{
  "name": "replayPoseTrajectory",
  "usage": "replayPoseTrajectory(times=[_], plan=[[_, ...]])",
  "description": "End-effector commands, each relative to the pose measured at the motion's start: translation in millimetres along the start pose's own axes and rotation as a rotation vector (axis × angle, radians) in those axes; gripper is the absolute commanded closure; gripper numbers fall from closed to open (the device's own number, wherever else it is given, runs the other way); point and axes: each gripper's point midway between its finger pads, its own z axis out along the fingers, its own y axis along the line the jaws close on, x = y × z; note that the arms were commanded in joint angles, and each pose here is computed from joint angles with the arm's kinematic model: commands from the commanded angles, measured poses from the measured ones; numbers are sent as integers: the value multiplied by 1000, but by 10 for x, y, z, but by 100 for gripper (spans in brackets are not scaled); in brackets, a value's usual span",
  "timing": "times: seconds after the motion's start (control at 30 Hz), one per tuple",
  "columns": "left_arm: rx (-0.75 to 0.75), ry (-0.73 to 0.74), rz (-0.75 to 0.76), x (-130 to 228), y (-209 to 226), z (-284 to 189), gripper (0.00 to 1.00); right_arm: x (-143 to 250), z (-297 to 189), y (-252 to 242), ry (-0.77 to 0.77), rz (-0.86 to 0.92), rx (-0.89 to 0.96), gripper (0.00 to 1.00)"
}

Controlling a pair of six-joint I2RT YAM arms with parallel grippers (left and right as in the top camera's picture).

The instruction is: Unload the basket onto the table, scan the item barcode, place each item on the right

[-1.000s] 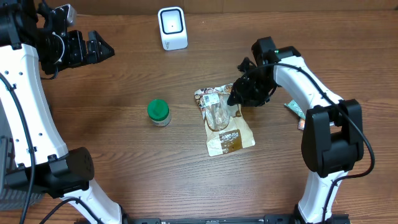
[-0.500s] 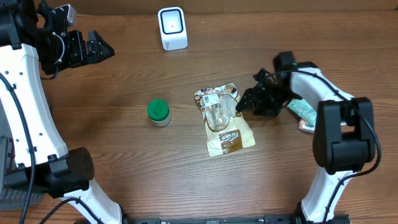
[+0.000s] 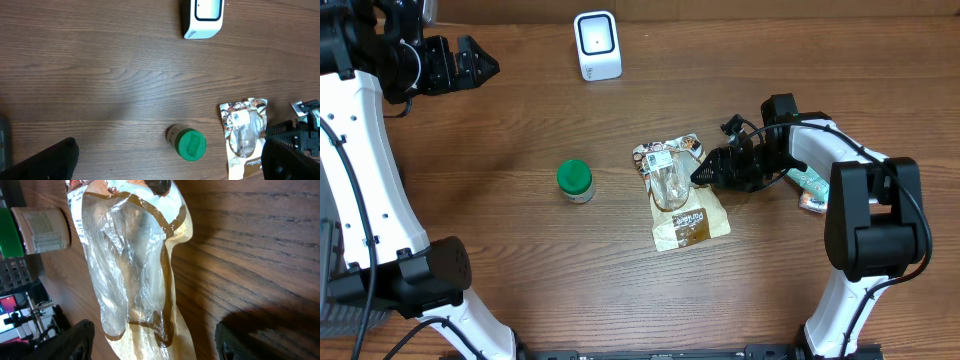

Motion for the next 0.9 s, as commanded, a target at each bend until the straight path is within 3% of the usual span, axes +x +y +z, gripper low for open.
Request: replayPoseTrajectory(times=[0.0, 0.2, 0.23, 0.27, 0.3, 0.57, 0.87], plan=[[16, -18, -10, -29, -69, -39, 0, 101, 57, -113, 27, -1, 47, 24], [91, -15, -135, -34, -196, -45, 0, 102, 57, -114, 28, 0, 48, 24], [106, -15, -134, -35, -221, -48, 17, 102, 57, -114, 28, 0, 48, 24], [119, -11, -130, -35, -249, -34, 63, 102, 57, -114, 28, 0, 48, 24], [127, -4, -135, -28, -276, -18, 94, 102, 57, -114, 28, -1, 48, 24], [90, 178, 1, 389, -884, 342, 96, 95, 57, -116, 25, -3, 48, 25], [172, 353, 101, 984, -1790, 900, 96, 95, 57, -115, 25, -2, 48, 26]])
